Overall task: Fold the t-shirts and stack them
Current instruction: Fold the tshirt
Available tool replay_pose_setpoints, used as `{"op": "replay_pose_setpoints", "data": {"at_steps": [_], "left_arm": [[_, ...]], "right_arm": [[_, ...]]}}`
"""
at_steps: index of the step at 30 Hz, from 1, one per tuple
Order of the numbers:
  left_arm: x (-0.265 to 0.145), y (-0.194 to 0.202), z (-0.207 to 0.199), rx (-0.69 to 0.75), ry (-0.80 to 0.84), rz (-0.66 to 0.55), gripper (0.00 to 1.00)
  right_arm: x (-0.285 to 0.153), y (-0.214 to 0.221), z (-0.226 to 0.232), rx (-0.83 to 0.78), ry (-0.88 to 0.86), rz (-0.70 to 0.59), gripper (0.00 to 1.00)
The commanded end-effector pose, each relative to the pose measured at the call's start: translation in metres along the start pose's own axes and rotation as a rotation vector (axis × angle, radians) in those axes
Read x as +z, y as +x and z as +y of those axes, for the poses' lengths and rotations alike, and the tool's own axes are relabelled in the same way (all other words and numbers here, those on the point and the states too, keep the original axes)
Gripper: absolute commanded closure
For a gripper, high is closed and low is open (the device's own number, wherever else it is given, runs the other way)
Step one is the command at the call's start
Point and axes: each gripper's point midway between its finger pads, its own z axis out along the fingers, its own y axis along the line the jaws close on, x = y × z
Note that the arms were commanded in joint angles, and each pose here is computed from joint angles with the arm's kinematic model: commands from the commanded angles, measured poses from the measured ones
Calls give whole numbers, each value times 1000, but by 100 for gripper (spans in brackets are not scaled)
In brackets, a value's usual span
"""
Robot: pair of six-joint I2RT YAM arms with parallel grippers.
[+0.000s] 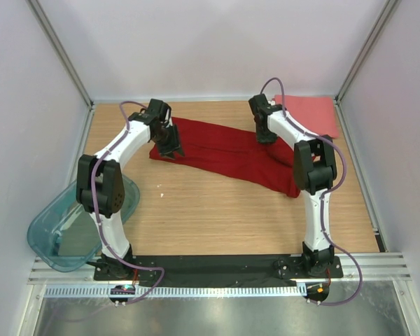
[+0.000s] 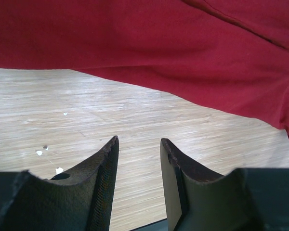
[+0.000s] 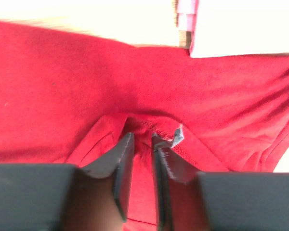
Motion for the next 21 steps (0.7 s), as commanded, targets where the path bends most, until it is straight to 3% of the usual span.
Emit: {"op": "replay_pose_setpoints", "data": {"at_steps": [1,5,13,16,20,21], "left_arm": [[-4,-3,-3,13,2,-9,59],[2,-4,1,8,-15,-6,59],[14,-22,5,-11,-70,-14,59],[15,-24,3,-11,-61,-6,59],[14,-18,3,-7,-51,1,59],[14,-18,3,-7,-46,4,59]], "right_arm": [[-13,-25,-3,7,4,-55,67],[-49,-28,-17,12,2,-56,59],[-95,22,-53,77,-16,14,58],[-94,38,-61,133,-63,4,62],[-71,68,-73,252,-89,83,88],[-68,72,-70,261,-100,90,88]]}}
